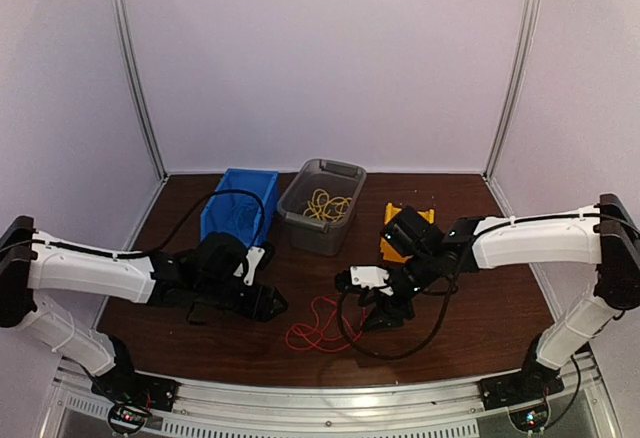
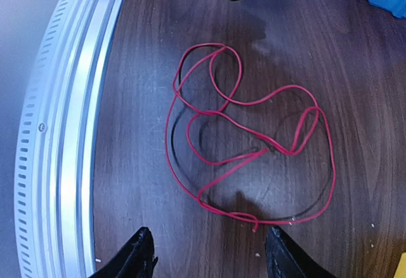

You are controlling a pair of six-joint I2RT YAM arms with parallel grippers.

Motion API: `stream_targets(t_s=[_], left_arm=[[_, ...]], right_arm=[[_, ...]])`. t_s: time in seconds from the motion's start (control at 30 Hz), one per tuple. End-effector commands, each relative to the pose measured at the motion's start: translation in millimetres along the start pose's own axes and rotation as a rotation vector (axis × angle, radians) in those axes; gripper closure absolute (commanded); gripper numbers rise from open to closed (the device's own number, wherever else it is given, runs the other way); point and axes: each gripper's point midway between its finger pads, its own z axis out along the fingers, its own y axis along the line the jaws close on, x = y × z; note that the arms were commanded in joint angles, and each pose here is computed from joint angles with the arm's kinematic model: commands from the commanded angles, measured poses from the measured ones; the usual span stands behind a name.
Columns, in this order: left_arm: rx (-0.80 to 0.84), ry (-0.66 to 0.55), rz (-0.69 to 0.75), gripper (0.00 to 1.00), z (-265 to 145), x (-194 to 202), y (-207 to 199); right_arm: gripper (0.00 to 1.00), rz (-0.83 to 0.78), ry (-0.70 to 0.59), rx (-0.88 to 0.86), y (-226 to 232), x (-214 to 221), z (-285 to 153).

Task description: Untangle the cables

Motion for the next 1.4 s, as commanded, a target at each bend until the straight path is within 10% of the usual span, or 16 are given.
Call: stream_targets(t_s=[0.0, 0.27, 0.5, 0.93, 1.37], left_arm=[[-0.031, -0.202, -0.078, 0.33, -27, -41, 0], [-0.074, -0.315, -0.147, 0.33, -57, -53, 11], [-0.052, -0.364, -0.119, 0.32, -56, -61, 8], [0.166, -0.571, 0.147, 0.29, -70, -107, -53], [0.559, -0.912, 0.247, 0.28, -119, -141, -132]], right_arm=[[0.39, -0.01, 0.047, 0.036, 1, -6, 34], [0.45, 0.079, 0.11, 0.07, -11, 5, 65], [1.0, 0.003, 0.032, 0.108, -13, -35, 30], [1.0, -0.183, -0.263, 0.377, -33, -168, -176], [1.0, -0.15, -0.431, 0.382, -40, -198, -205]])
